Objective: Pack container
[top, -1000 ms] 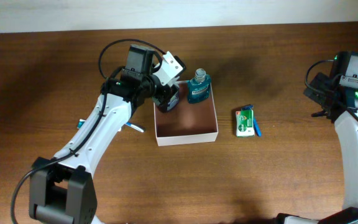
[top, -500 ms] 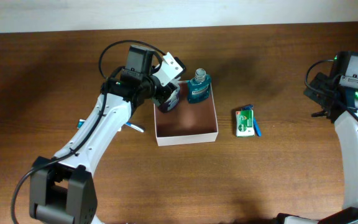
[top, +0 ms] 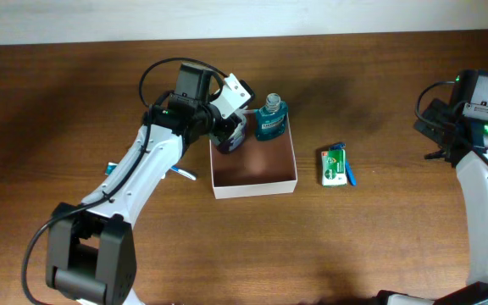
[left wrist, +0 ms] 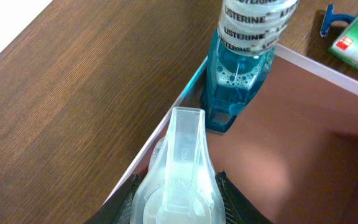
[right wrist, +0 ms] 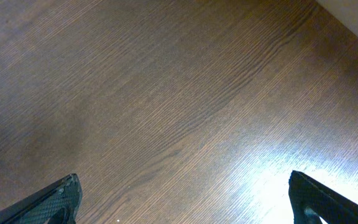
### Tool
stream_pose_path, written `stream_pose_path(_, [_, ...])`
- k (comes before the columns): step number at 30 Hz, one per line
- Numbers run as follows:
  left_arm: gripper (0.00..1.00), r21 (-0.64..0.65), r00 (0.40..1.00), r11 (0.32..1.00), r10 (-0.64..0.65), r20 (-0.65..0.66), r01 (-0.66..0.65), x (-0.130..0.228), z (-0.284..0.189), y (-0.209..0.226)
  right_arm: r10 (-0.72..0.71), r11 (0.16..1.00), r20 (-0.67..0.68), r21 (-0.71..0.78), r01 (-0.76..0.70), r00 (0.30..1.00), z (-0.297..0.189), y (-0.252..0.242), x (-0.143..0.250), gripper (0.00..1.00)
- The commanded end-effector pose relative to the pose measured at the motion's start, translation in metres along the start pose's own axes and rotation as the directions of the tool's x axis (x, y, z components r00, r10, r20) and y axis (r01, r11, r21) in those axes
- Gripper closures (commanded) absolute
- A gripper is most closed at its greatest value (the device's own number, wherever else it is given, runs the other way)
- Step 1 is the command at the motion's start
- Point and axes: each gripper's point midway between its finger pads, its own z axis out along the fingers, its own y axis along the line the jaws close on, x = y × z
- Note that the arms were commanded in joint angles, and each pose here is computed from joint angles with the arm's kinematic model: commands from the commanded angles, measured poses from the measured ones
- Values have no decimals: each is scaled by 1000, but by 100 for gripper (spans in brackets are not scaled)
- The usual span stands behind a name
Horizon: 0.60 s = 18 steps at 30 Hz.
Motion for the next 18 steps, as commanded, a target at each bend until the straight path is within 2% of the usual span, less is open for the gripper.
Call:
stream_pose_path(1, [74,9,1000,1000,9,26,-9,-7,0,-1,24,1000,29,-12,-24,999,-10,-2,-7,1])
stream_pose_path(7, [75,-47,999,999,22,40,-20,-15,-5,10,24,1000,29,-12,-24,999,-10,-2,-7,1])
stream_pose_path(9, [67,-100,998,994,41,42,-37,-21,-10,20,24,1000,29,-12,-24,999,-10,-2,-7,1])
stream_pose_path(18, [67,-126,980,975,191,53,-183,-31,-13,24,24,1000,29,-12,-24,999,-10,-2,-7,1])
